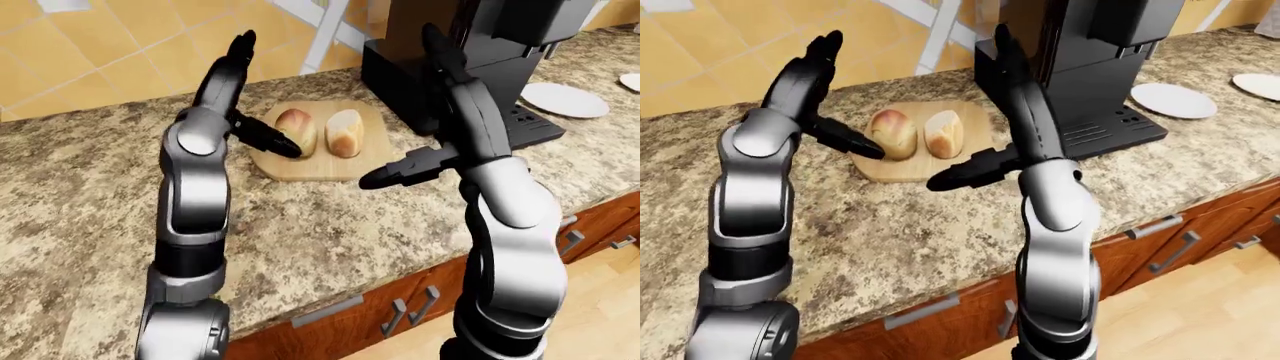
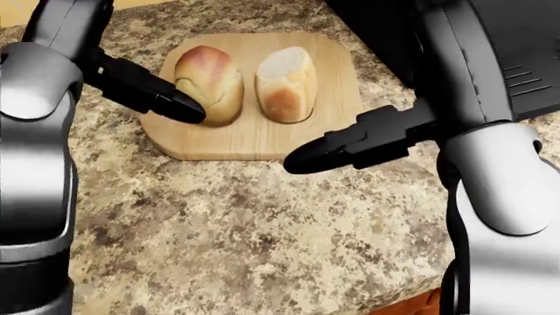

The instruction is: Place all breads on the cutting board.

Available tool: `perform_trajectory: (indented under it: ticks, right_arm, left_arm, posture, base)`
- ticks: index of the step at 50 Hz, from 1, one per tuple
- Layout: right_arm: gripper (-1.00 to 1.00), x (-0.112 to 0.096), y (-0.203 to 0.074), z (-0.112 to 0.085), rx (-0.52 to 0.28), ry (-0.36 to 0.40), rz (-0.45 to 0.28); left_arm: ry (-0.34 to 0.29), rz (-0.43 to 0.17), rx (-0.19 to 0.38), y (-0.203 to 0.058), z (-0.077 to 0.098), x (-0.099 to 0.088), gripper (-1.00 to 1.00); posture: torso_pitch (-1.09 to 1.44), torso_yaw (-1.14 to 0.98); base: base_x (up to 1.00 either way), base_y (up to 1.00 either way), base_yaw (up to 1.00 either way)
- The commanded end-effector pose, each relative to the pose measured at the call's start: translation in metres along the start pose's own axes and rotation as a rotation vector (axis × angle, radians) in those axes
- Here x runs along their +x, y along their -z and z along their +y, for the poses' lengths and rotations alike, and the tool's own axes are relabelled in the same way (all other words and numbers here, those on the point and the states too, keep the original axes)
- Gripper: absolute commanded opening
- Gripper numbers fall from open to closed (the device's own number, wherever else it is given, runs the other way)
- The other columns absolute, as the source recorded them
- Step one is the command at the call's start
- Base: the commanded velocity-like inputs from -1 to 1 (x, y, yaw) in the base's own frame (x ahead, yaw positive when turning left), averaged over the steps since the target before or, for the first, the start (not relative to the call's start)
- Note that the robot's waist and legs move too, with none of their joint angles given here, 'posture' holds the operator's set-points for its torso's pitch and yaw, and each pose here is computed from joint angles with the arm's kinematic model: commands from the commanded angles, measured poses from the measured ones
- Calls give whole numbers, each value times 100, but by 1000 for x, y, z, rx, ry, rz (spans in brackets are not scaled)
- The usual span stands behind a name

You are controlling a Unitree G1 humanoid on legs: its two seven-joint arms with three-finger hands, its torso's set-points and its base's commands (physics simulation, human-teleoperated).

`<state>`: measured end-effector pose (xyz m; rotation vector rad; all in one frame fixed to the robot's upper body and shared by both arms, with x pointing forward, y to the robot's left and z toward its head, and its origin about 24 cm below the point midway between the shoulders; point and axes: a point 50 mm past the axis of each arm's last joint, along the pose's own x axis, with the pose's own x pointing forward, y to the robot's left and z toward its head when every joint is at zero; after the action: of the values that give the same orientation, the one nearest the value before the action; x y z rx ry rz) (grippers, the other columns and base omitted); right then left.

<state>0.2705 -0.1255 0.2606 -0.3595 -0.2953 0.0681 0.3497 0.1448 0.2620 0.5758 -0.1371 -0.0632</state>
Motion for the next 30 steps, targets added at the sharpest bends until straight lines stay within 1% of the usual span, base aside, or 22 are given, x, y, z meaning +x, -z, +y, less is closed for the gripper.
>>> perform_trajectory:
  ticks: [1, 3, 5, 6, 8, 12, 15, 17, 20, 22, 26, 27, 30]
  right_arm:
    - [100, -5, -13, -11, -6, 33, -62]
    - [100, -11, -15, -16, -2, 38, -68]
    - [100, -14, -14, -22, 6, 50, -68]
    - [100, -18, -12, -26, 12, 59, -67]
    - [100, -22, -8, -33, 18, 74, -61]
    - [100, -27, -6, -45, 31, 103, -57]
    - [100, -31, -5, -52, 34, 119, -57]
    - [100, -35, -8, -56, 33, 127, -62]
    - [100, -37, -10, -60, 34, 135, -68]
    - [100, -37, -10, -60, 31, 136, -68]
    - [100, -37, -9, -61, 29, 139, -68]
    - [100, -38, -9, -62, 29, 140, -68]
    - [100, -38, -10, -63, 30, 144, -70]
  left_arm:
    - [-8, -37, 33, -6, 5, -24, 100]
    - [-19, -52, 35, -7, 10, -47, 100]
    - [-29, -53, 31, -3, 14, -61, 100]
    - [-38, -50, 19, 1, 17, -70, 100]
    - [-53, -46, 4, 6, 22, -82, 100]
    - [-77, -45, -13, 9, 31, -97, 100]
    - [-106, -50, -15, 5, 45, -115, 100]
    - [-128, -46, -18, 8, 51, -127, 100]
    - [-143, -25, -28, 17, 56, -137, 100]
    - [-164, -7, -39, 24, 64, -142, 100]
    - [-219, 29, -58, 38, 80, -152, 100]
    - [-239, 43, -65, 44, 84, -157, 100]
    - [-269, 61, -81, 54, 93, -166, 100]
  posture:
    - [0, 0]
    - [0, 0]
    - [0, 0]
    - [0, 0]
    - [0, 0]
    - [0, 0]
    - [0, 0]
    - [0, 0]
    - [0, 0]
    - [0, 0]
    - [0, 0]
    - [0, 0]
    - [0, 0]
  base:
    - [0, 0, 0]
    - [0, 0, 0]
    - [0, 0, 0]
    - [0, 0, 0]
    - [0, 0, 0]
    - [0, 0, 0]
    - [0, 0, 0]
    - [0, 0, 0]
    - [0, 0, 0]
    - [0, 0, 0]
    - [0, 0, 0]
    - [0, 0, 0]
    - [0, 0, 0]
